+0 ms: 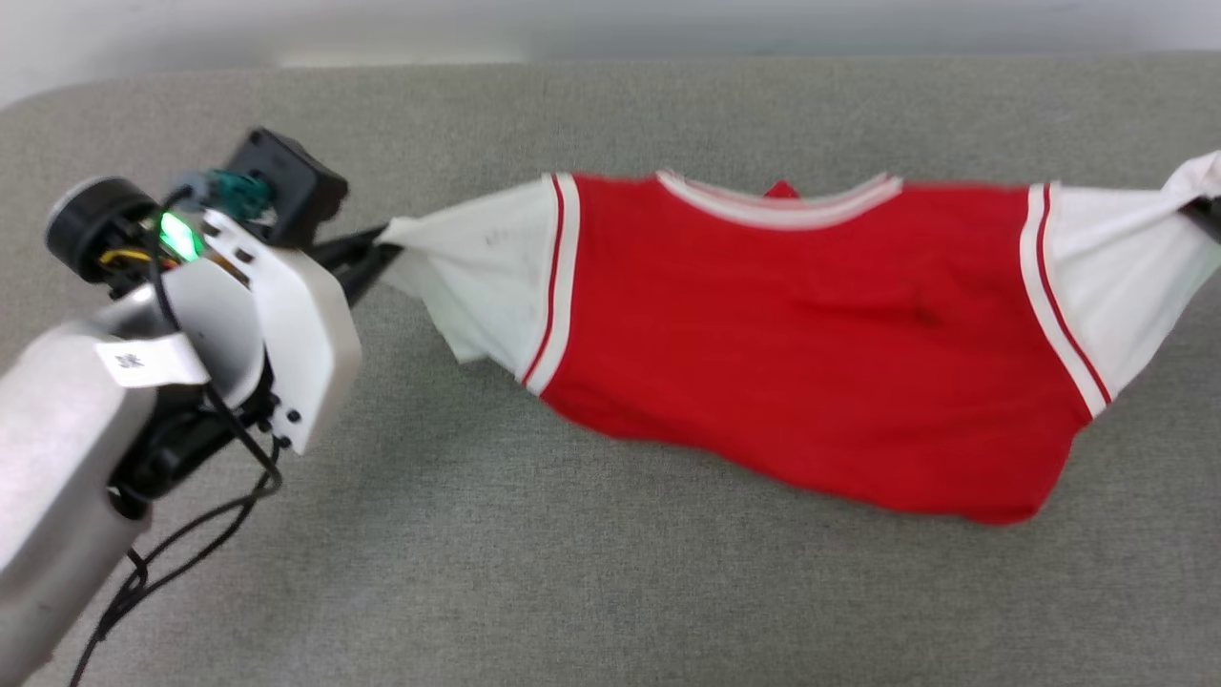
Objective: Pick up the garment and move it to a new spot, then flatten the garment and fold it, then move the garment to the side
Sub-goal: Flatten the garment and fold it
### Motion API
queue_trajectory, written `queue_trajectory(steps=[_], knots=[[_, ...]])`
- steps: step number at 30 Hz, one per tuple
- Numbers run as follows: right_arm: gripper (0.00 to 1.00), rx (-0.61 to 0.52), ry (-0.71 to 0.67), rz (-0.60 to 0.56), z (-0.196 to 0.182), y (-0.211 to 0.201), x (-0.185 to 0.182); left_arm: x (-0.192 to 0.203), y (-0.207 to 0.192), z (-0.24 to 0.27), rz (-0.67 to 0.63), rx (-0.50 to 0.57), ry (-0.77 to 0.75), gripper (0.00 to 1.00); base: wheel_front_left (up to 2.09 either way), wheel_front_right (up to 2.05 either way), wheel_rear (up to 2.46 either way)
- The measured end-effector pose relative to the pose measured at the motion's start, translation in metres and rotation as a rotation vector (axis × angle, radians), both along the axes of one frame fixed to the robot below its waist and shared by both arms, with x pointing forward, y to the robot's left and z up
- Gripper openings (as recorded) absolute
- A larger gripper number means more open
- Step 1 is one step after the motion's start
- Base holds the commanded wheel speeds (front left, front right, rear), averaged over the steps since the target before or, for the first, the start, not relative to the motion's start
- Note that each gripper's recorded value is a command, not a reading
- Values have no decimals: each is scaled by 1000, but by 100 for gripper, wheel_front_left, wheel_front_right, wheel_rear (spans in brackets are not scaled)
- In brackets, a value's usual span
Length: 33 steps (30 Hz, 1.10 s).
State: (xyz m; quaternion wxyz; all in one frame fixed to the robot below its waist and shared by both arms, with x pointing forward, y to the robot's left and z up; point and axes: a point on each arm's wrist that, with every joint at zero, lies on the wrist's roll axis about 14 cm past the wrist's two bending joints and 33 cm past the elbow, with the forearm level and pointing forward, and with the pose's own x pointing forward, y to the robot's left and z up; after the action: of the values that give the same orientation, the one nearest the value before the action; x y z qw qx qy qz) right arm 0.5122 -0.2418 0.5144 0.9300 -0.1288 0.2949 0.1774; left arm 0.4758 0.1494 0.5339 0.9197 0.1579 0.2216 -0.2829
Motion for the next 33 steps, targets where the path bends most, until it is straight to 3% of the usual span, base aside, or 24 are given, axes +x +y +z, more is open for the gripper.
queue_trajectory(steps=[10,22,33], knots=[[0,-12,-342,44,104,6,20,31,-14,106,-13,-92,-325,0,0,0,0],[0,-31,-732,33,209,22,92,110,-24,200,14,-133,-619,0,0,0,0],[0,-89,-914,-7,255,28,151,175,-20,264,58,-168,-840,0,0,0,0]])
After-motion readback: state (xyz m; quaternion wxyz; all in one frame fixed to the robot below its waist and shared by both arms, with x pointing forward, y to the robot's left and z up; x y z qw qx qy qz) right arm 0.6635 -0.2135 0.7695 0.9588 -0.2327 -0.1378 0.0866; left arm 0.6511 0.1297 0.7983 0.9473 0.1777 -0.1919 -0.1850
